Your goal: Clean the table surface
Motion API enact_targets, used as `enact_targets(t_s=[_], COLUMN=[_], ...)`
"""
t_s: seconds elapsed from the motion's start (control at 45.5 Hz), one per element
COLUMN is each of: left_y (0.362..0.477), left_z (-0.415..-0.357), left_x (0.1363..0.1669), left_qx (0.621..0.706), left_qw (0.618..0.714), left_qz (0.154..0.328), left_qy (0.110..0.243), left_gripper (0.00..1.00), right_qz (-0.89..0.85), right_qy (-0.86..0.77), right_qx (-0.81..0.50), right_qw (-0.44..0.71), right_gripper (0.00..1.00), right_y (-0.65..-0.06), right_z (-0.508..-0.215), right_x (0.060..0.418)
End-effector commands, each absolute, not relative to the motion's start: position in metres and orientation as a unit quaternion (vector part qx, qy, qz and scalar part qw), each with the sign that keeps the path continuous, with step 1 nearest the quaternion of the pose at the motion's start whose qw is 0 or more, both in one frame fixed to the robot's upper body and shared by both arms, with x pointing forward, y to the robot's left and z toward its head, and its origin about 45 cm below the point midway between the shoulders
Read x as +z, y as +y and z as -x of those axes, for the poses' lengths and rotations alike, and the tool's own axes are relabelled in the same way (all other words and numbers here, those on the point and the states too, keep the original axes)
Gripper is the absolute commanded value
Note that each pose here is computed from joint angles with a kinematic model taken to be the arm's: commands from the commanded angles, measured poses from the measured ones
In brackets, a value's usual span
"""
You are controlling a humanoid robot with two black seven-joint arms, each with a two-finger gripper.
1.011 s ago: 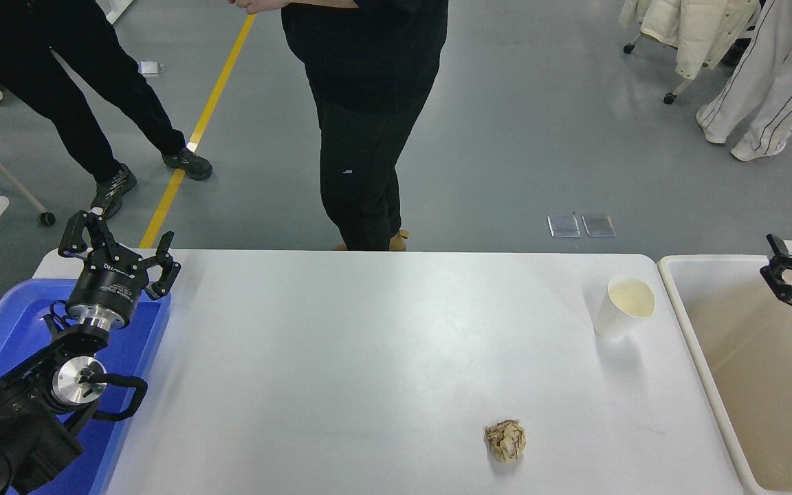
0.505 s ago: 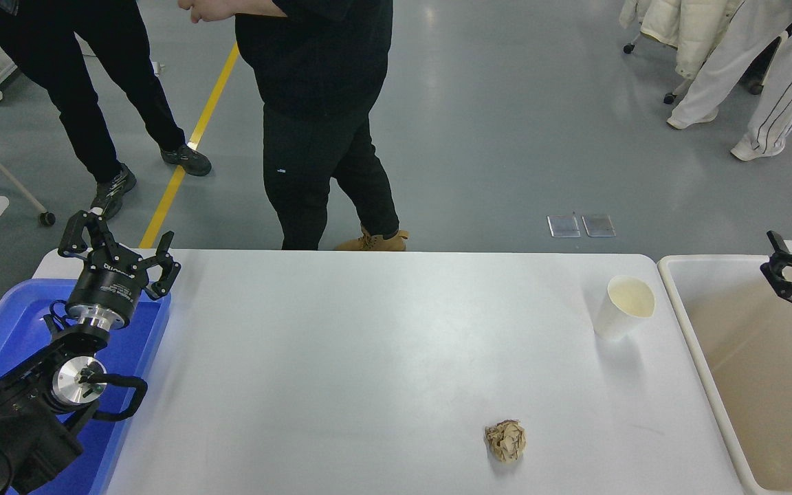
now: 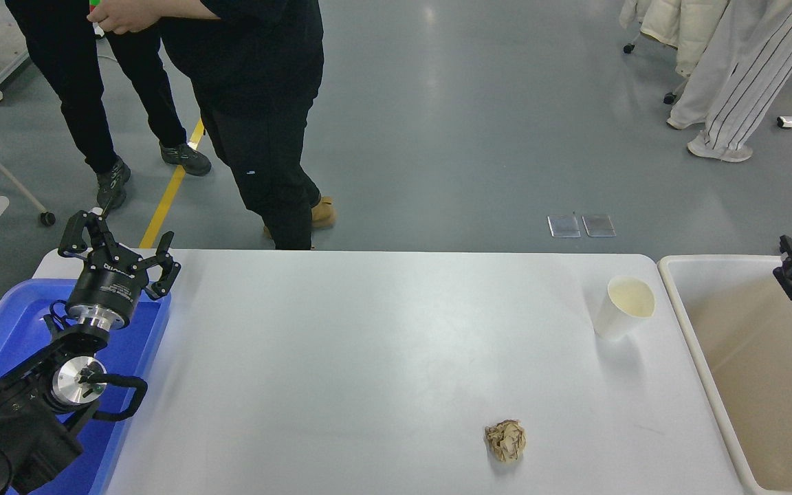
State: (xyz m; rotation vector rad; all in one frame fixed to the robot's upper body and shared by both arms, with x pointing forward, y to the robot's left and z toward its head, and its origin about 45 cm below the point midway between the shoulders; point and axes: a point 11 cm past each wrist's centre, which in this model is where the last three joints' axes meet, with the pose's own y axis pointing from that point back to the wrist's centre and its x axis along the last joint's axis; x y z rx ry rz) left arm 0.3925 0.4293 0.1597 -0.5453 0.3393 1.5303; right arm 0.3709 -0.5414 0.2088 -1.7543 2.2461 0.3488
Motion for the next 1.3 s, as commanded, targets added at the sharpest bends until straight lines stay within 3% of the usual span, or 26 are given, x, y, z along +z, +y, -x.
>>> enact_targets(t_s=[0.0, 0.374, 0.813, 1.077, 1.275], left_y=[0.429, 0.429, 0.429, 0.429, 0.429], left_z=[-0.3925, -0.3925, -0.3925, -0.3925, -0.3925], left_x=[0.1597, 0.1597, 0.1598, 0.1597, 0.1597], left_qx=[0.6803, 0.6803, 0.6805, 0.6803, 0.6803], left_qw=[0.6751, 0.6751, 0.6747, 0.6751, 0.6751], left_qz=[0.242, 0.242, 0.243, 0.242, 0.242], left_qy=[0.151, 0.151, 0.151, 0.151, 0.151], left_gripper=[1.00, 1.00, 1.00, 1.00, 1.00], right_qz=[0.611, 0.657, 0.733, 0.756, 0.764], right_qy=[0.772, 0.752, 0.561, 0.462, 0.355], right_qx=[0.115, 0.040, -0.134, -0.194, -0.242], right_qw=[0.133, -0.016, -0.361, -0.422, -0.481], right_gripper=[0.99, 0.99, 0.99, 0.99, 0.99], right_y=[-0.542, -0.562, -0.513, -0.469, -0.439], right_z=[-0.373, -0.379, -0.419, -0.436, -0.432], right_x=[0.215, 0.258, 0.278, 0.294, 0.279])
